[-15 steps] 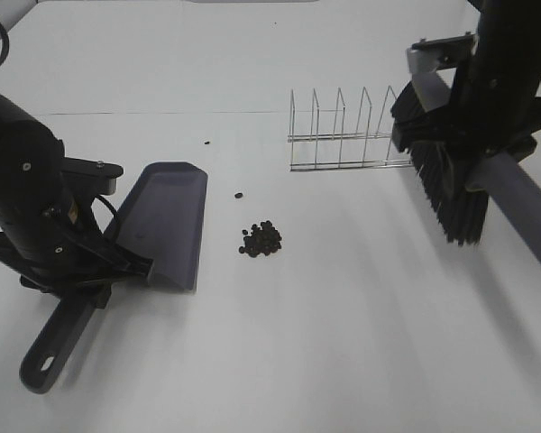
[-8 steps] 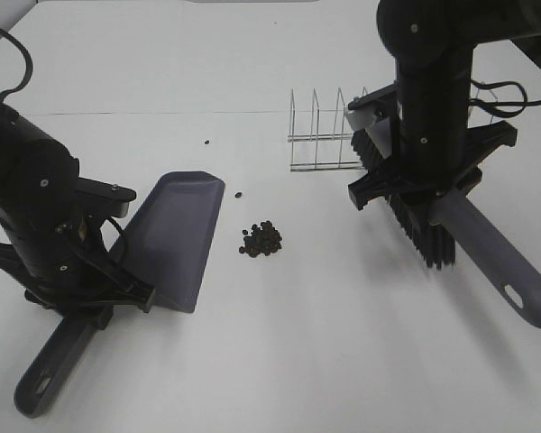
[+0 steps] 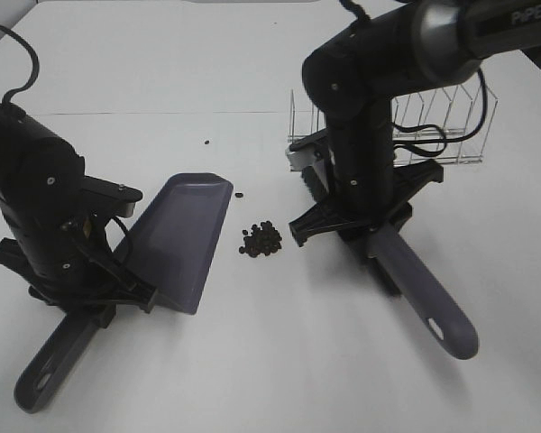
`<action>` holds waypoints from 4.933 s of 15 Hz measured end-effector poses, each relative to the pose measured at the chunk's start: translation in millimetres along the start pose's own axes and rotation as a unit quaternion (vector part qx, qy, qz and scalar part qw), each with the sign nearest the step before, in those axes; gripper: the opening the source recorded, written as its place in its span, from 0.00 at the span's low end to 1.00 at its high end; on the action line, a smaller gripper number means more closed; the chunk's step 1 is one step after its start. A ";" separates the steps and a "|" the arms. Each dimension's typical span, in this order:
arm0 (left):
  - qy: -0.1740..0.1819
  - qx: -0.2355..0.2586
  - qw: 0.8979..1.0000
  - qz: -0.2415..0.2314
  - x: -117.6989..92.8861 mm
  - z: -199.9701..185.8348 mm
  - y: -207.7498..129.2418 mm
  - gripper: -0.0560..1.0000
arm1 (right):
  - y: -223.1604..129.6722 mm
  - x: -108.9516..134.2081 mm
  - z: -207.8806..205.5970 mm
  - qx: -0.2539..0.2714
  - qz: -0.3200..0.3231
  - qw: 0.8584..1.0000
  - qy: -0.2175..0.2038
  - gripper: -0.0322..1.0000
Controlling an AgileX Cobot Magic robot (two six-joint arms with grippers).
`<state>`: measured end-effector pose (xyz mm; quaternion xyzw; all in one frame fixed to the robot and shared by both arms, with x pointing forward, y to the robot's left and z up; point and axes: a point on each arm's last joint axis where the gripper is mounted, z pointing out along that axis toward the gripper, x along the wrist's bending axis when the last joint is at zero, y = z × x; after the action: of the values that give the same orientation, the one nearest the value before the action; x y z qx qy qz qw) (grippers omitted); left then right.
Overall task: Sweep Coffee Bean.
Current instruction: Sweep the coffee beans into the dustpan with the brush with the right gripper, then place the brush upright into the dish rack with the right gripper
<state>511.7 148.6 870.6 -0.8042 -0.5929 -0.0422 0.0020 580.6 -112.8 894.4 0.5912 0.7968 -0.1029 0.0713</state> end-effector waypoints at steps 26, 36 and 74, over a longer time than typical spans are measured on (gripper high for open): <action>-0.018 -0.029 0.999 0.018 -3.6 -0.1 6.3 0.35 | 53.7 107.3 -93.7 -0.096 -0.012 0.981 0.169 0.30; -0.024 -0.029 0.999 0.009 -4.6 -0.1 6.2 0.35 | 60.1 9.9 -76.7 -0.089 0.018 0.993 0.080 0.30; -0.030 -0.026 0.999 -0.034 -4.4 0.0 6.1 0.35 | 77.7 64.8 -75.7 -0.103 -0.064 0.977 0.174 0.30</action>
<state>516.2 142.6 870.6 -0.7841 -0.6187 -0.0329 -0.0381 636.7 -12.1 946.3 0.5374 0.8394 0.0798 -0.0147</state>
